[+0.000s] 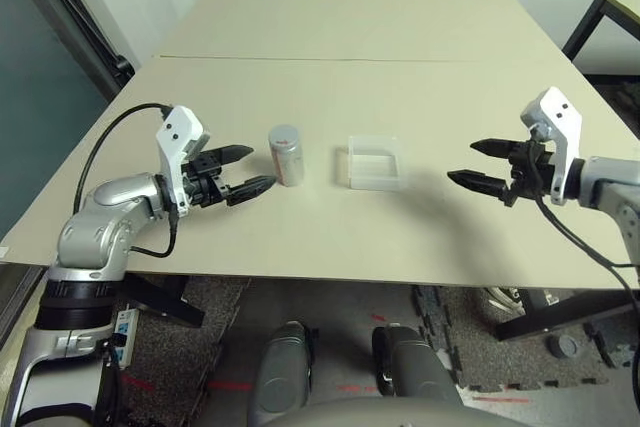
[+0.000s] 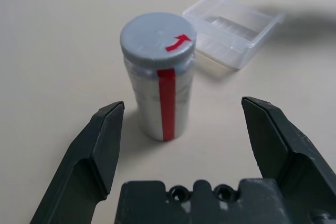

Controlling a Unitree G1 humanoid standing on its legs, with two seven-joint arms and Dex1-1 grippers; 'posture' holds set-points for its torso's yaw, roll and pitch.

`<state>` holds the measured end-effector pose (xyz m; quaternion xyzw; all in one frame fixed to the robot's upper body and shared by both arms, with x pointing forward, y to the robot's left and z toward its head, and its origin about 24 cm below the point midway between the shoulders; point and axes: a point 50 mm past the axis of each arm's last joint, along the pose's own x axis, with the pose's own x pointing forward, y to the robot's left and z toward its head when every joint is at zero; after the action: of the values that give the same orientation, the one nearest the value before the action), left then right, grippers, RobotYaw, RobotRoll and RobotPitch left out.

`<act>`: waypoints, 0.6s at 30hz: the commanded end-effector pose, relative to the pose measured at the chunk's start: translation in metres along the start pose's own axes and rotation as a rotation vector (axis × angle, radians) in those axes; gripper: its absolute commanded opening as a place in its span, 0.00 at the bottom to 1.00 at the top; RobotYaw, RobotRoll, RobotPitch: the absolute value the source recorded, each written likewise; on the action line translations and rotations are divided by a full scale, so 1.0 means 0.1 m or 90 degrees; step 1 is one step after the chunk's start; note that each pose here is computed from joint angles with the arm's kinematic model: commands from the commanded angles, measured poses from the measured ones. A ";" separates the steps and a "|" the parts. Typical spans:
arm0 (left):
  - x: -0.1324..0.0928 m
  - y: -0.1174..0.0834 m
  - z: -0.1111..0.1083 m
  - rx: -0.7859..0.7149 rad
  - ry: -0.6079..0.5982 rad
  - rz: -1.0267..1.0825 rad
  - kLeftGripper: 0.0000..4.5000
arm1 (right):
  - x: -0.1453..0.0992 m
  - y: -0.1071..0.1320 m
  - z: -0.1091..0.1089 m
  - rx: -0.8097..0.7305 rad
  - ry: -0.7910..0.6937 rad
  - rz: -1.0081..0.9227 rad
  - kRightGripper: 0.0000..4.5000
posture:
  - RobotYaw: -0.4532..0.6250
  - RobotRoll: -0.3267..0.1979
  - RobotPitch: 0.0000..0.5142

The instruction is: Pour the medicine from the bottle into the box.

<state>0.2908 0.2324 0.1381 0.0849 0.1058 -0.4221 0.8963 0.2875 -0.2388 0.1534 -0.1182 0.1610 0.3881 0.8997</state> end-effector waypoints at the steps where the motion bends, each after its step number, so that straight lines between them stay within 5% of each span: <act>1: 0.10 0.03 -0.03 0.016 0.008 -0.009 1.00 | 0.05 0.07 0.06 -0.019 -0.008 0.014 1.00 | 0.48 0.62 0.13; 18: 0.49 0.10 -0.20 0.026 0.011 -0.040 1.00 | 0.07 0.14 0.08 -0.021 -0.016 0.017 1.00 | 0.42 0.62 0.12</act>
<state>0.3244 0.2108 0.1123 0.0940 0.0992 -0.4449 0.8851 0.2844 -0.2247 0.1566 -0.1263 0.1465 0.4006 0.8956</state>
